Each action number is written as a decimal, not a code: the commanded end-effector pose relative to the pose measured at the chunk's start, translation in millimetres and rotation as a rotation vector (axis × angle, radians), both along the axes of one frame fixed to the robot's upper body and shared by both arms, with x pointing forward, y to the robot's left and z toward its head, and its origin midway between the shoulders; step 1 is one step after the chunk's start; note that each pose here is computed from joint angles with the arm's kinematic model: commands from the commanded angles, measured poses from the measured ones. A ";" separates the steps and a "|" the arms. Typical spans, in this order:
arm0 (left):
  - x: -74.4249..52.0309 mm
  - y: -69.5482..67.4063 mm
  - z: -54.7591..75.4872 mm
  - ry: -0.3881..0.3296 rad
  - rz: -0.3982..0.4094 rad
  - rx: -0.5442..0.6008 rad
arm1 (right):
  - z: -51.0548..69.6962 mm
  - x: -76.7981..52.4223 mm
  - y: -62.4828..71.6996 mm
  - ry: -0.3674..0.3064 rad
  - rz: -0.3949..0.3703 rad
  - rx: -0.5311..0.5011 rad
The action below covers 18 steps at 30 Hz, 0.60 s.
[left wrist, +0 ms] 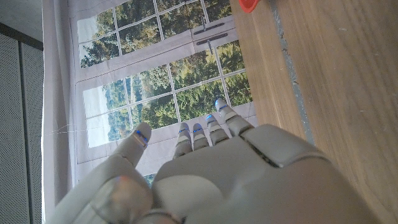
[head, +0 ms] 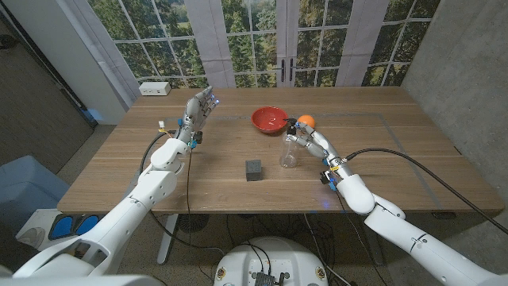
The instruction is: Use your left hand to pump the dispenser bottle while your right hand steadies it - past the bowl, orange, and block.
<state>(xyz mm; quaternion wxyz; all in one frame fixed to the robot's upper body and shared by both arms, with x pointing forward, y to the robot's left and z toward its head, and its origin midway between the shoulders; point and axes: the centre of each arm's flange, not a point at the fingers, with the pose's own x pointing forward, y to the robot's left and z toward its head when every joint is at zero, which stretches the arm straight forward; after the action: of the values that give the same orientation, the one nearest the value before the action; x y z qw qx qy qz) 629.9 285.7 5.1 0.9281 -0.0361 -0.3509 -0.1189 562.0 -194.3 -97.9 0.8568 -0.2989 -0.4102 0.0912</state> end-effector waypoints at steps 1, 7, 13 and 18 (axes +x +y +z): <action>-1.1 -0.5 0.7 0.002 0.004 0.000 | 0.6 2.9 7.8 -0.016 0.003 -0.043; -3.0 0.2 -0.3 -0.001 0.008 -0.003 | 3.0 5.2 9.5 -0.016 -0.014 -0.072; -5.1 1.3 -1.0 -0.002 0.010 -0.006 | 5.2 7.1 14.4 0.020 -0.054 -0.121; -6.7 2.2 -1.5 -0.001 0.012 -0.002 | 4.7 8.4 17.2 0.009 -0.084 -0.132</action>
<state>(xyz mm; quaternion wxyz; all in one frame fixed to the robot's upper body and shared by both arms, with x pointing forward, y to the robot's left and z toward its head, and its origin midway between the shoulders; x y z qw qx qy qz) 626.4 286.0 4.5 0.9287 -0.0349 -0.3509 -0.1149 567.5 -183.4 -95.4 0.8451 -0.3410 -0.4007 0.0946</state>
